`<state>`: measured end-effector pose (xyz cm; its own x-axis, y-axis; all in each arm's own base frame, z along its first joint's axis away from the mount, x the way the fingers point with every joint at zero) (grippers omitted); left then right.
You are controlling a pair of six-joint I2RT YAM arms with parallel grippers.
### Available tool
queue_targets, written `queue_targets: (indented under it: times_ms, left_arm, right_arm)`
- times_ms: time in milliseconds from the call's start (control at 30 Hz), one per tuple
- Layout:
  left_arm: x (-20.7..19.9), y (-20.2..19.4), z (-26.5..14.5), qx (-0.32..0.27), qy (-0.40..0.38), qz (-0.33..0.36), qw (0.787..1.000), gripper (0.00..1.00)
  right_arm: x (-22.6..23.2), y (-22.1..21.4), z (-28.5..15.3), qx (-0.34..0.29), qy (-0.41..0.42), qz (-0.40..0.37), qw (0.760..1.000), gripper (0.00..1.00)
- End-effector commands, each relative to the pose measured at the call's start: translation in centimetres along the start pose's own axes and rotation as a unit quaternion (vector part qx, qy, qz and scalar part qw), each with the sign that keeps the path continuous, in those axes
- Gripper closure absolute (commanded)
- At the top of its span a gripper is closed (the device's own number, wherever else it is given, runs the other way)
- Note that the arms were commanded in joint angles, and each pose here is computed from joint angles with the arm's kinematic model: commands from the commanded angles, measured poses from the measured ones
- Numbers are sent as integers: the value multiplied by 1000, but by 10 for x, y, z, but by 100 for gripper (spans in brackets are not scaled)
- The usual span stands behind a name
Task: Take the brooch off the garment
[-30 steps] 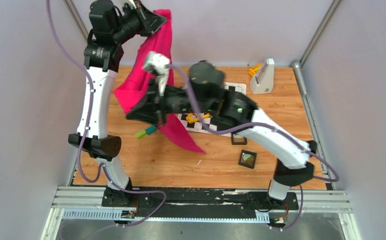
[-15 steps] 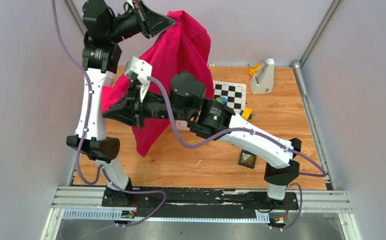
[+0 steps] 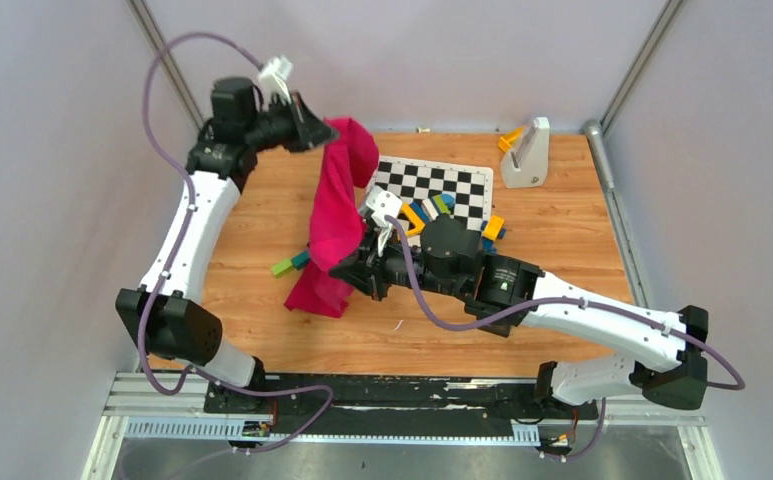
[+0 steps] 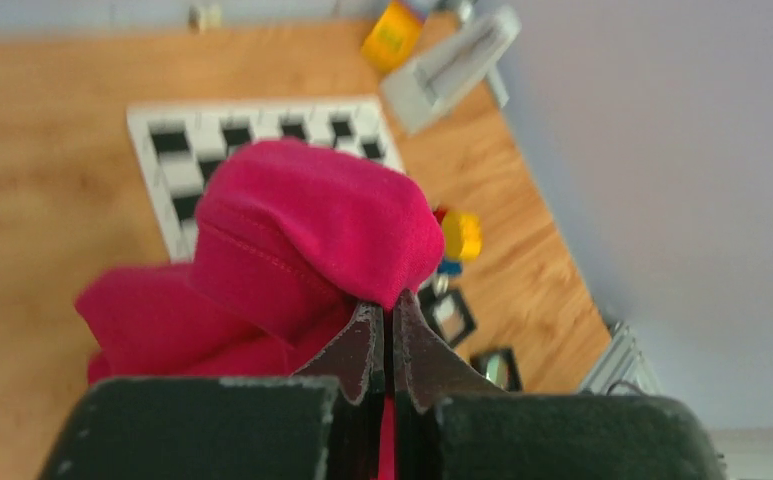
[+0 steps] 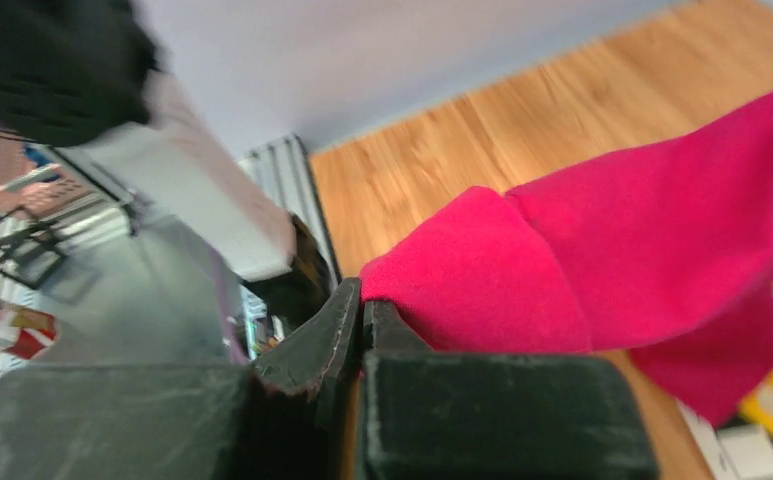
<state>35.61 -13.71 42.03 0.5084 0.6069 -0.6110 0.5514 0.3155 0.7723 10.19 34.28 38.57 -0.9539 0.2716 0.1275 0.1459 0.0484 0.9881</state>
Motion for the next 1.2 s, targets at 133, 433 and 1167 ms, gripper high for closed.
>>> queue_targets:
  times_ms: [133, 433, 1167]
  left_arm:
    - [68, -125, 1, 66, 180, -29, 981, 100]
    - [91, -155, -50, -30, 295, 22, 955, 0]
    - [205, -191, -103, -193, 427, 198, 861, 0]
  right_arm:
    - [-82, -69, -6, 94, -142, 161, 972, 88]
    - [-161, -71, -80, 49, -325, 189, 925, 0]
    - [-302, -165, -259, -48, -599, 65, 796, 0]
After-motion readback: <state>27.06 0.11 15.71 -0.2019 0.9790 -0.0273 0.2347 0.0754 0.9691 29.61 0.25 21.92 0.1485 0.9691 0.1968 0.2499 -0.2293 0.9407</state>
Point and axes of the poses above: each gripper's point midway between its finger pads, its own z axis out along the fingers, its own x axis along the line the jaws close on, y = z × x, the point moved 7 cm from there along -z, back along the fingers, and after that the axes turned 5 degrees about -z, right-handed, at the moved point
